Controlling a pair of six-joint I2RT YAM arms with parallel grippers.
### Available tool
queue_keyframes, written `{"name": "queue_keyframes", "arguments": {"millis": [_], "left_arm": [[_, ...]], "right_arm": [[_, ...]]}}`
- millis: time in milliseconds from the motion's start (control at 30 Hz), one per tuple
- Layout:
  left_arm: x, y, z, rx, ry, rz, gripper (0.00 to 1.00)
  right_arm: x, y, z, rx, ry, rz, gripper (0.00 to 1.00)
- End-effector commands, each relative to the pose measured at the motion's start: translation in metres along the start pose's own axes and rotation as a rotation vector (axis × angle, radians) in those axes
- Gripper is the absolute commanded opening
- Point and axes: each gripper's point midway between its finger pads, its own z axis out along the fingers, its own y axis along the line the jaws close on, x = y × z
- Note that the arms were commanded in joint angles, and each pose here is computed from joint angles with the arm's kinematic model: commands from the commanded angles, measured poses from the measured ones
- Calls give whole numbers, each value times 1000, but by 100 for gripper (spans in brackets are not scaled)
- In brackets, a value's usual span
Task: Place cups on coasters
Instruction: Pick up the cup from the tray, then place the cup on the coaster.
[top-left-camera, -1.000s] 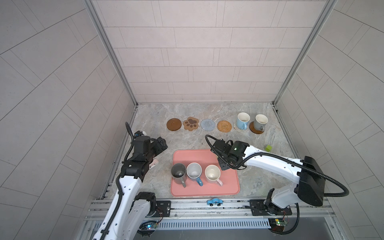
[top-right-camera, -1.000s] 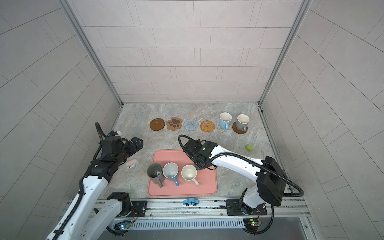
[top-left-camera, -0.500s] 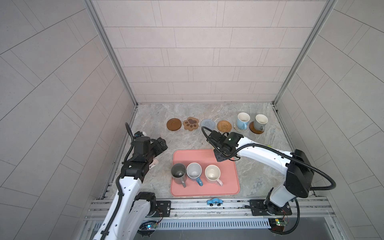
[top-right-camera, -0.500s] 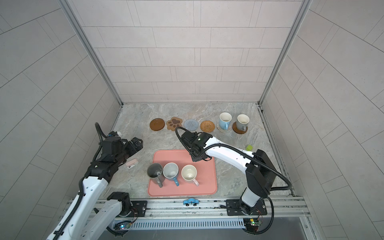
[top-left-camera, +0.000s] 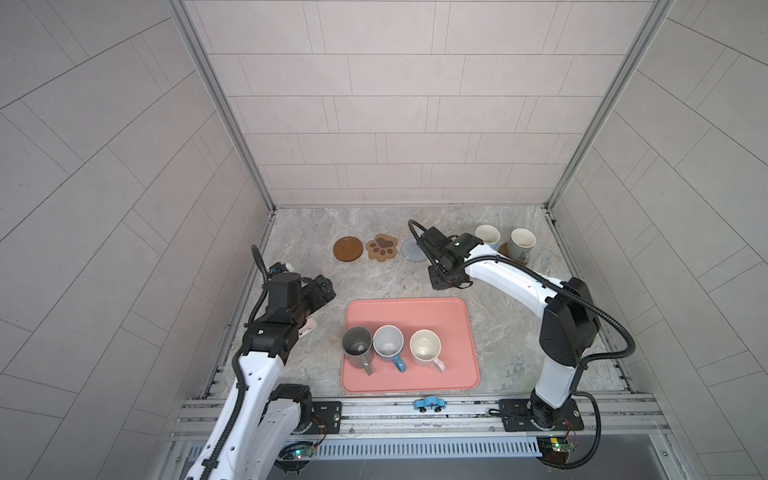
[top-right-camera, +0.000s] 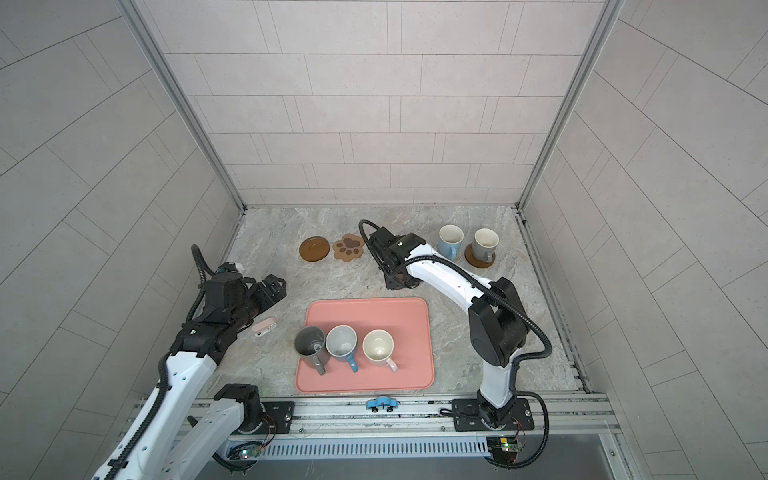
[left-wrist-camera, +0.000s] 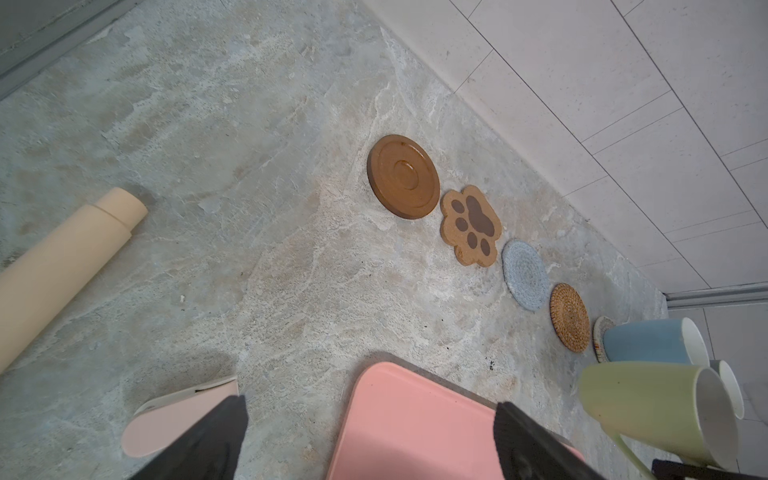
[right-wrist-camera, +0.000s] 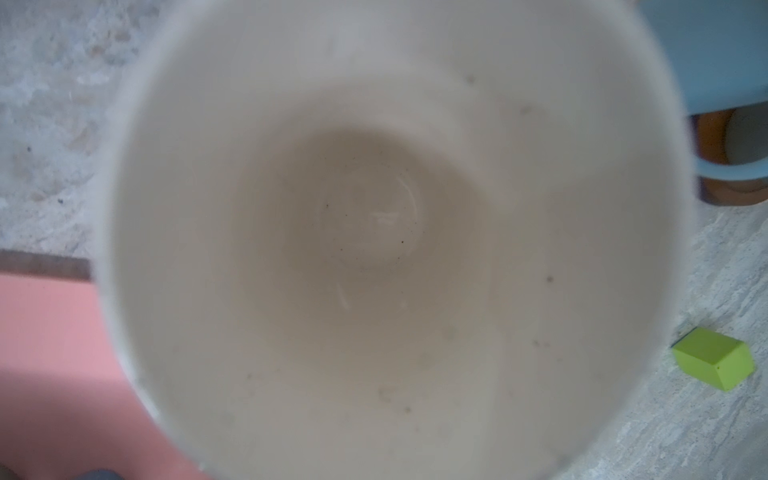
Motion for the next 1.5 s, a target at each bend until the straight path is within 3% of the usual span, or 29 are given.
{"name": "queue_keyframes", "arguments": {"millis": [0, 567, 1467], "left_arm": [[-5, -4, -2, 11, -16, 3, 100], [0, 0, -6, 5, -9, 8, 100], [2, 3, -10, -3, -8, 12, 100]], "right_arm": [[-32, -14, -6, 24, -68, 19, 0], [-90, -54, 34, 36, -42, 106, 0], [-104, -60, 74, 26, 18, 112, 0]]}}
